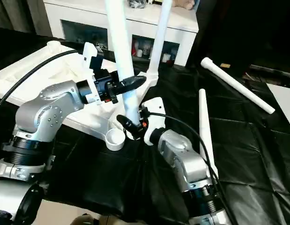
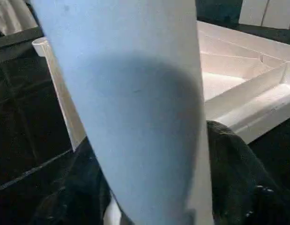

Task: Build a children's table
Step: Pick table leg

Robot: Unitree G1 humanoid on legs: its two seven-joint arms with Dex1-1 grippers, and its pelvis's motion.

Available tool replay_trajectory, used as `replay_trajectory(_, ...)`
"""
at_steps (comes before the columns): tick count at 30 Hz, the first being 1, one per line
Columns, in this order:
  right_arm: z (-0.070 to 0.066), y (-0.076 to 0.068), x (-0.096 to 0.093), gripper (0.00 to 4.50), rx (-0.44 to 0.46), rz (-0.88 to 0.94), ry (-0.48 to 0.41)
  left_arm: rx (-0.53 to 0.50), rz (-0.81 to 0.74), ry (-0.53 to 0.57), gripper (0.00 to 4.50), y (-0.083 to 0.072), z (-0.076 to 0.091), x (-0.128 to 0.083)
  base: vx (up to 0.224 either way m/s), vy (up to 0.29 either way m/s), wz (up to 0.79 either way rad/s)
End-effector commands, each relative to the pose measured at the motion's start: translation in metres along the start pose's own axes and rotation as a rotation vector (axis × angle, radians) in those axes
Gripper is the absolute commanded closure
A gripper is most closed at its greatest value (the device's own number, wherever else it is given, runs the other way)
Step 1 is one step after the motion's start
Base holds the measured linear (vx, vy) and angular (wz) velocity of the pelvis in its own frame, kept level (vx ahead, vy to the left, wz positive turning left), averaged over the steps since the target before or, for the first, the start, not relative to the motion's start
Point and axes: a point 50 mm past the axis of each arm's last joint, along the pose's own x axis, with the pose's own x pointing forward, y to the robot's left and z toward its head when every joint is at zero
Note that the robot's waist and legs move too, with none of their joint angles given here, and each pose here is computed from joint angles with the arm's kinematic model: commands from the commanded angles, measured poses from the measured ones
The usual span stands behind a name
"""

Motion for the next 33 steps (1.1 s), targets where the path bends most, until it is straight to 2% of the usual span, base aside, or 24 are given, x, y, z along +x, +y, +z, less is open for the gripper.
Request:
replay_trajectory(1,-0.002,-0.015,-0.007,2.02,0.000,-0.085,-0.001,0.023,-0.031,0.003,2.68,-0.003,0.004,0.005,0.000,0.000,0.00)
replay_trajectory(5,0.000,-0.015,-0.006,2.22,-0.011,-0.083,-0.010,0.037,-0.001,0.018,2.69,0.000,0.003,0.004,0.000,0.000,0.00)
replay_trajectory(6,0.001,-0.015,-0.006,2.34,-0.011,-0.085,-0.013,0.038,0.041,0.026,2.13,0.004,0.002,0.005,0.000,0.000,0.00)
replay_trajectory(7,0.002,-0.015,-0.006,2.36,-0.012,-0.090,-0.018,0.026,0.090,0.033,1.99,0.008,0.002,0.005,0.000,0.000,0.00)
replay_trajectory(9,0.004,-0.016,-0.005,2.41,-0.014,-0.102,-0.028,-0.010,0.183,0.045,1.96,0.018,0.000,0.006,0.000,0.000,0.00)
replay_trajectory(11,0.008,-0.019,-0.003,2.45,-0.023,-0.139,-0.044,-0.003,0.234,0.044,1.82,0.022,-0.001,0.005,0.000,0.000,0.00)
replay_trajectory(12,0.010,-0.020,-0.002,2.56,-0.032,-0.155,-0.050,-0.011,0.279,0.037,1.57,0.024,-0.001,0.005,0.000,0.000,0.00)
replay_trajectory(15,0.014,-0.024,0.000,2.60,-0.060,-0.211,-0.059,-0.045,0.380,0.016,1.43,0.028,-0.003,0.006,0.000,0.000,0.00)
replay_trajectory(18,0.017,-0.025,0.005,2.60,-0.092,-0.259,-0.054,-0.042,0.425,0.010,1.10,0.022,-0.006,0.009,0.000,0.000,0.00)
replay_trajectory(20,0.017,-0.025,0.006,2.61,-0.107,-0.259,-0.050,-0.057,0.411,0.007,1.05,0.019,-0.007,0.011,0.000,0.000,0.00)
replay_trajectory(21,0.018,-0.023,0.011,2.61,-0.164,-0.269,-0.038,-0.143,0.363,-0.031,0.96,0.010,-0.009,0.017,0.000,0.000,0.00)
replay_trajectory(23,0.019,-0.022,0.015,2.61,-0.207,-0.287,-0.035,-0.230,0.362,-0.050,0.68,0.006,-0.010,0.021,0.000,0.000,0.00)
replay_trajectory(25,0.021,-0.021,0.018,2.61,-0.235,-0.302,-0.042,-0.263,0.400,-0.024,0.61,0.006,-0.015,0.023,0.000,0.000,0.00)
replay_trajectory(29,0.023,-0.020,0.021,2.61,-0.243,-0.306,-0.050,-0.261,0.464,0.001,0.59,0.008,-0.019,0.024,0.000,0.000,0.00)
replay_trajectory(30,0.023,-0.020,0.021,2.61,-0.246,-0.308,-0.051,-0.266,0.469,-0.003,0.88,0.009,-0.019,0.024,0.000,0.000,0.00)
replay_trajectory(33,0.023,-0.020,0.020,2.61,-0.249,-0.317,-0.054,-0.282,0.493,-0.040,1.05,0.012,-0.014,0.022,0.000,0.000,0.00)
